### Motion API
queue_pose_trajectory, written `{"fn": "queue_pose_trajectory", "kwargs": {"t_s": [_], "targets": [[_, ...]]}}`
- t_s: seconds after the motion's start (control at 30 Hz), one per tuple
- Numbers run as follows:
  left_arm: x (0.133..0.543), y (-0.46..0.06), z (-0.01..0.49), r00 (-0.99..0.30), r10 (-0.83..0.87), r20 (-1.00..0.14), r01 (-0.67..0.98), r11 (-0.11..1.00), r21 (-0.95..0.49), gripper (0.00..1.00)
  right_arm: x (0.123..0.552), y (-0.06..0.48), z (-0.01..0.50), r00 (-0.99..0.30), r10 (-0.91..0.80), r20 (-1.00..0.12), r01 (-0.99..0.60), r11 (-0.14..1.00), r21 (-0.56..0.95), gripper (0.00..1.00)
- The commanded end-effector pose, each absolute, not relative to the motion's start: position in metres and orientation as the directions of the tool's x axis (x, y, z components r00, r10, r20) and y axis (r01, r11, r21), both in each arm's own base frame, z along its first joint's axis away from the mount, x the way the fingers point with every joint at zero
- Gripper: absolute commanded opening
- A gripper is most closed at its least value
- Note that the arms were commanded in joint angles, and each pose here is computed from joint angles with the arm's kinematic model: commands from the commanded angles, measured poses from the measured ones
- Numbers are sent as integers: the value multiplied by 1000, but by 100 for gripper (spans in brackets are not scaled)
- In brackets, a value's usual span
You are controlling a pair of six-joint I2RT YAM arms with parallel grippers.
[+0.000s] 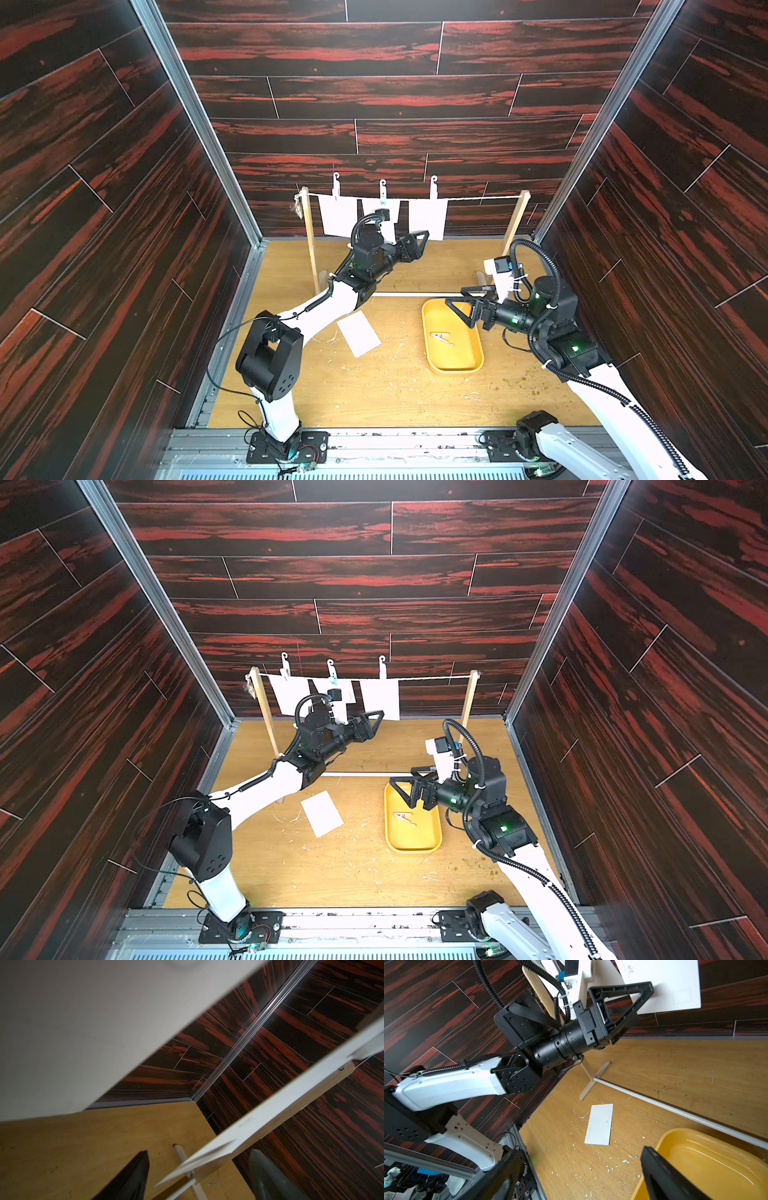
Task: Remove the postcards from the strings
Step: Pinch the postcard on the clothesline, then remove the clamp from the clothesline.
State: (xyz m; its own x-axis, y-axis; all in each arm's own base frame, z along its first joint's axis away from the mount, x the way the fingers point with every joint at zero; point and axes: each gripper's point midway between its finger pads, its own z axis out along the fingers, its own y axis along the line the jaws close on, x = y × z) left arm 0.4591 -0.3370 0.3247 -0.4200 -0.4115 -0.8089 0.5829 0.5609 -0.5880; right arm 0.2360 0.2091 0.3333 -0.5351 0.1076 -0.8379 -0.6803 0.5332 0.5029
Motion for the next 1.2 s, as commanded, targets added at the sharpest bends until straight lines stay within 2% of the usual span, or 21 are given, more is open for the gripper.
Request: {"fn": "queue_pose_trajectory", "kwargs": {"t_s": [0.0, 0.17, 0.37, 0.57, 0.7, 0.83, 0.9, 1.17], "targets": [[446, -343, 357, -371, -434, -821, 680, 475, -559, 69, 233, 209, 346, -497, 101, -862, -707, 529, 470, 94], [430, -346, 368, -364, -443, -819, 739, 398, -544, 49, 238, 209, 345, -498, 98, -862, -702, 538, 467, 94], [415, -344, 377, -369, -448, -814, 762, 357, -541, 39, 241, 209, 346, -494, 98, -864, -700, 545, 462, 94], [404, -340, 381, -379, -455, -806, 770, 328, -547, 22, 244, 211, 350, -490, 92, -867, -703, 547, 455, 94], [400, -343, 383, -395, -462, -794, 779, 290, -556, 20, 248, 212, 355, -482, 90, -872, -706, 549, 447, 94], [398, -344, 385, -405, -460, -790, 781, 276, -560, 4, 251, 214, 357, -480, 84, -873, -710, 547, 444, 94], [398, -343, 384, -406, -459, -790, 777, 283, -563, 0, 252, 214, 357, -479, 81, -874, -710, 550, 440, 94], [401, -336, 382, -419, -429, -800, 756, 324, -569, 0, 263, 217, 376, -435, 63, -898, -731, 558, 393, 93]]}}
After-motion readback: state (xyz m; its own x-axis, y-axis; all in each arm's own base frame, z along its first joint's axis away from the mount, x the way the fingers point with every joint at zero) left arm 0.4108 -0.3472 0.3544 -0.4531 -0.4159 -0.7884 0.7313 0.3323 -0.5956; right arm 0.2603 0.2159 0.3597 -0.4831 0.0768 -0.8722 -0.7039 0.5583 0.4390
